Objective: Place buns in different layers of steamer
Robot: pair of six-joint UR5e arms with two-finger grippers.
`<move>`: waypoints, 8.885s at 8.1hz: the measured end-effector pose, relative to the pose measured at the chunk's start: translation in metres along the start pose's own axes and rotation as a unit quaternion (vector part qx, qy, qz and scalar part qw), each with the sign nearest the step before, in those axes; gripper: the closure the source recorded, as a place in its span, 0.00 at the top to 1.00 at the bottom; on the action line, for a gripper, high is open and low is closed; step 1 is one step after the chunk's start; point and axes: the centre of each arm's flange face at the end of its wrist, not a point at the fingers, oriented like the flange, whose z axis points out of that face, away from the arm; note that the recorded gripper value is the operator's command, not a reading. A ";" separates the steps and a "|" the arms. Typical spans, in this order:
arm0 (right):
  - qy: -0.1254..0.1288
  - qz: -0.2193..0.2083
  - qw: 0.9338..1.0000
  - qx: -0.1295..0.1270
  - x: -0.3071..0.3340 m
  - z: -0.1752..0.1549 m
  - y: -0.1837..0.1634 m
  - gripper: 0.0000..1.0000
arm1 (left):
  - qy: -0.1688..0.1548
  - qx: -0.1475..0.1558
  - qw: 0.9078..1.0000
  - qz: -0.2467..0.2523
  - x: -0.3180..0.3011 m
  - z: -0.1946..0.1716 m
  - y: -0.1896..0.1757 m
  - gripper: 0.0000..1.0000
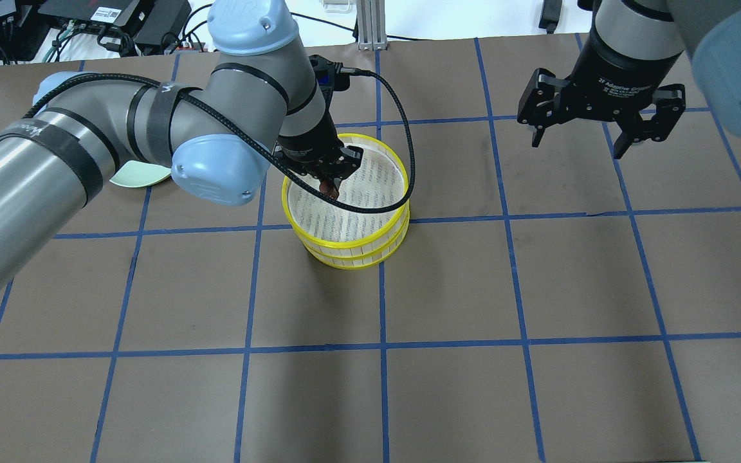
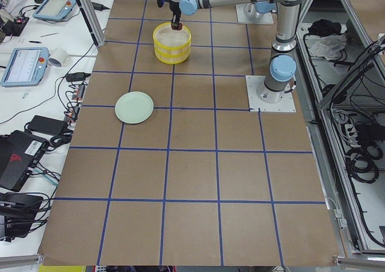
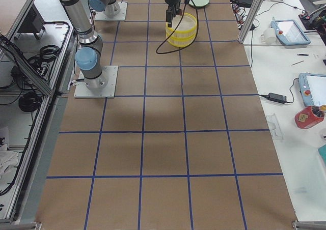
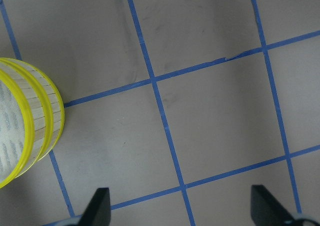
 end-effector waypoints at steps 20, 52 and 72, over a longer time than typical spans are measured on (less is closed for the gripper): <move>-0.033 0.006 0.999 0.010 -0.014 0.013 -0.024 1.00 | 0.001 0.007 0.997 -0.072 0.000 -0.016 -0.007 1.00; -0.034 -0.002 0.999 0.018 -0.032 0.011 -0.013 1.00 | -0.041 -0.039 0.996 -0.076 -0.162 -0.150 0.050 1.00; -0.035 -0.002 0.999 0.021 -0.032 0.010 -0.014 1.00 | -0.045 -0.042 0.995 -0.076 -0.164 -0.150 0.051 1.00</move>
